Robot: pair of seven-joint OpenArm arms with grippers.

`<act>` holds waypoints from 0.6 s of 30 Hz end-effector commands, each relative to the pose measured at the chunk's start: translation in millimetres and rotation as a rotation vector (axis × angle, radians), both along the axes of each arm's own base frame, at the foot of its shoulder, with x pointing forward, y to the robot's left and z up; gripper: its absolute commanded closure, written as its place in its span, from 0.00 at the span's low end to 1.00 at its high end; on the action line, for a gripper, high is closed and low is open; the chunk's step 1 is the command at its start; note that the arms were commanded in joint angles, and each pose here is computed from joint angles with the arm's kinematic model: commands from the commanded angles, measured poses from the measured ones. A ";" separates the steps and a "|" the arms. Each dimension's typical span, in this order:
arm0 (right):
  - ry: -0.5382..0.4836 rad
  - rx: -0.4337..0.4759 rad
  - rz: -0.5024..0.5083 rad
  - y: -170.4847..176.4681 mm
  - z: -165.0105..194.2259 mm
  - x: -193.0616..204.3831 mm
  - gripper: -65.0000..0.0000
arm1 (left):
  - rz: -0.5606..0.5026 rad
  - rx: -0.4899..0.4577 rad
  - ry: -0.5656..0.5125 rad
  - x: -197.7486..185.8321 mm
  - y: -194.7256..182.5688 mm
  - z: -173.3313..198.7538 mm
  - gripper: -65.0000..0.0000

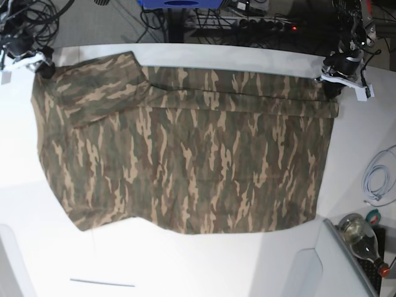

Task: Layout the t-shirt on the table in an organized manner, then fold the t-shirt properly
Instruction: 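Grasp the folded edge with both grippers and drag it away from the shirt body, then release the edge and reposition the right gripper along the shirt side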

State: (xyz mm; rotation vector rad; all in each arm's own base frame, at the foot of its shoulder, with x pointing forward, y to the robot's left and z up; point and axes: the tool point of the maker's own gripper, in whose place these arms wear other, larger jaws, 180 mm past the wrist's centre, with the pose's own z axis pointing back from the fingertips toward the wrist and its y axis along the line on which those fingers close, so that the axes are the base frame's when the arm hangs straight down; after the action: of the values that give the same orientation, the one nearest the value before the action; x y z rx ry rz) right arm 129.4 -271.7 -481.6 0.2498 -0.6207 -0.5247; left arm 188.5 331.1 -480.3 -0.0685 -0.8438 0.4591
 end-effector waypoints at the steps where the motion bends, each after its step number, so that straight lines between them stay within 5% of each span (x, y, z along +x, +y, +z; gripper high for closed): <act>1: -0.085 -0.033 0.003 -0.6 19.2 9.3 0.48 | -0.004 0.019 -0.033 6.7 7.4 10.8 0.89; 6: -0.165 -0.097 0.140 29.6 53.0 26.5 0.48 | -0.018 0.034 -0.073 15.4 6.8 24.9 0.53; 10: -0.158 -0.076 0.217 53.4 48.7 34.3 0.48 | -0.022 0.046 -0.094 20.3 9.4 33.4 0.35; 18: -0.075 -0.133 0.215 51.5 32.1 35.5 0.48 | 0.142 0.100 -0.153 5.4 61.8 57.2 0.31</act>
State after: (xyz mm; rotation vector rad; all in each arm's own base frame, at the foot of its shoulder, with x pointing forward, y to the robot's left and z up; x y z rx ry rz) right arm 162.4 -217.5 -454.8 0.2086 -0.6643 -0.2686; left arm 186.7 386.2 -436.5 0.0417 -0.9777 0.5668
